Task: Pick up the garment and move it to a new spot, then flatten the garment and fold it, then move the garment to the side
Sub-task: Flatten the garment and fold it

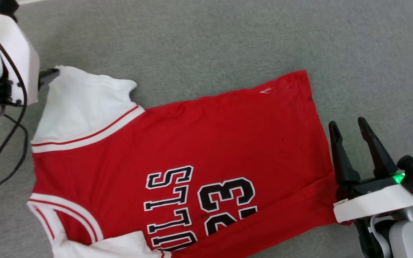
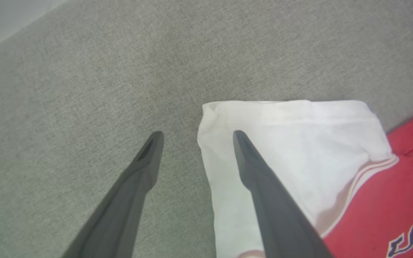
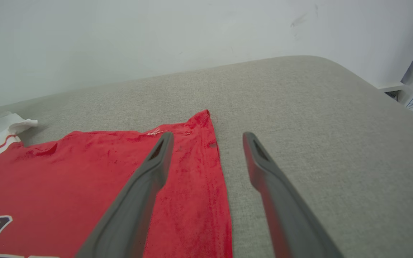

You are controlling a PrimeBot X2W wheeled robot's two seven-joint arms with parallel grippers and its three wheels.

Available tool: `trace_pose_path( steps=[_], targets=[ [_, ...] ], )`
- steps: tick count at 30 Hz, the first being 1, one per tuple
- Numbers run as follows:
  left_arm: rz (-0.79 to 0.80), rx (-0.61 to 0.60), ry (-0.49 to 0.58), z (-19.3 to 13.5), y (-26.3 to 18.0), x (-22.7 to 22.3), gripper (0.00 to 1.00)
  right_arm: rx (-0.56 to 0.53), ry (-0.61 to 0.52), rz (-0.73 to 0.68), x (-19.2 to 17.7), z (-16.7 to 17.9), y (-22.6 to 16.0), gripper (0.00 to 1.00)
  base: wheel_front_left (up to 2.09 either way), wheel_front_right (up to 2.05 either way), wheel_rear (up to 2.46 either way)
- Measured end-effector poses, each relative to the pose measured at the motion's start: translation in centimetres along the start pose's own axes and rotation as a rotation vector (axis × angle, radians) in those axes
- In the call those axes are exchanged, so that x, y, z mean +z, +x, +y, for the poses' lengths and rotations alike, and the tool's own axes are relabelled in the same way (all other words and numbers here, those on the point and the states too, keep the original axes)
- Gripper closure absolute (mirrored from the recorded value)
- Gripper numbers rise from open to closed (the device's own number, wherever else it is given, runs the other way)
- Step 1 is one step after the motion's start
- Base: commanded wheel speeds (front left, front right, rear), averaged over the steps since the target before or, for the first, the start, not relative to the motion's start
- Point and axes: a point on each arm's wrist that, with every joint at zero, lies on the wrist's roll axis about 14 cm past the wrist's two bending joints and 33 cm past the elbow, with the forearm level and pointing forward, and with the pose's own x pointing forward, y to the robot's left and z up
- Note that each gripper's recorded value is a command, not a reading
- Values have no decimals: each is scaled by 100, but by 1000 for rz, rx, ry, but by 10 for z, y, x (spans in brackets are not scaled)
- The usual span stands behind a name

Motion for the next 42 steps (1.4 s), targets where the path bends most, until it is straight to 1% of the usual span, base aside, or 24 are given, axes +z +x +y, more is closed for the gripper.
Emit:
trace_pose_path(
  steps=[4,6,11,12,15,22,25,28,31,32,36,40,42],
  targets=[
    [108,3,-26,4,19,-12,0,-28,6,16,-9,-7,-1,0,0,0,0],
    [138,-4,-35,3,29,-15,0,-38,8,21,-12,-10,0,0,0,0,0],
    [193,6,-19,4,46,-23,0,-63,4,46,-22,-16,-3,0,0,0,0],
    [231,-6,-19,1,51,-29,100,-67,3,47,-24,-17,-1,0,0,0,0],
    [231,-12,-20,0,51,-31,100,-67,2,50,-25,-17,0,0,0,0,0],
    [108,-24,-29,-7,45,-19,100,-40,-14,47,-20,-13,4,0,0,0,0],
    [47,-37,-20,-10,34,-11,100,-11,-44,58,-15,-11,5,0,0,0,0],
    [-45,-50,4,-16,18,3,100,32,-97,85,-8,-9,9,0,0,0,0],
    [-137,-63,32,-23,-1,15,100,100,-162,183,-10,-5,13,0,0,0,0],
    [-161,-67,41,-25,-7,17,100,115,-166,220,-11,-4,15,0,0,0,0],
    [-228,-97,85,-40,-30,16,100,169,-282,379,-8,-8,29,0,0,0,0],
    [-292,-112,127,-50,-53,14,100,234,-313,526,-6,3,47,0,0,0,0],
    [-326,-111,143,-54,-63,12,100,232,-349,603,-6,-1,57,0,0,0,0]
  ],
)
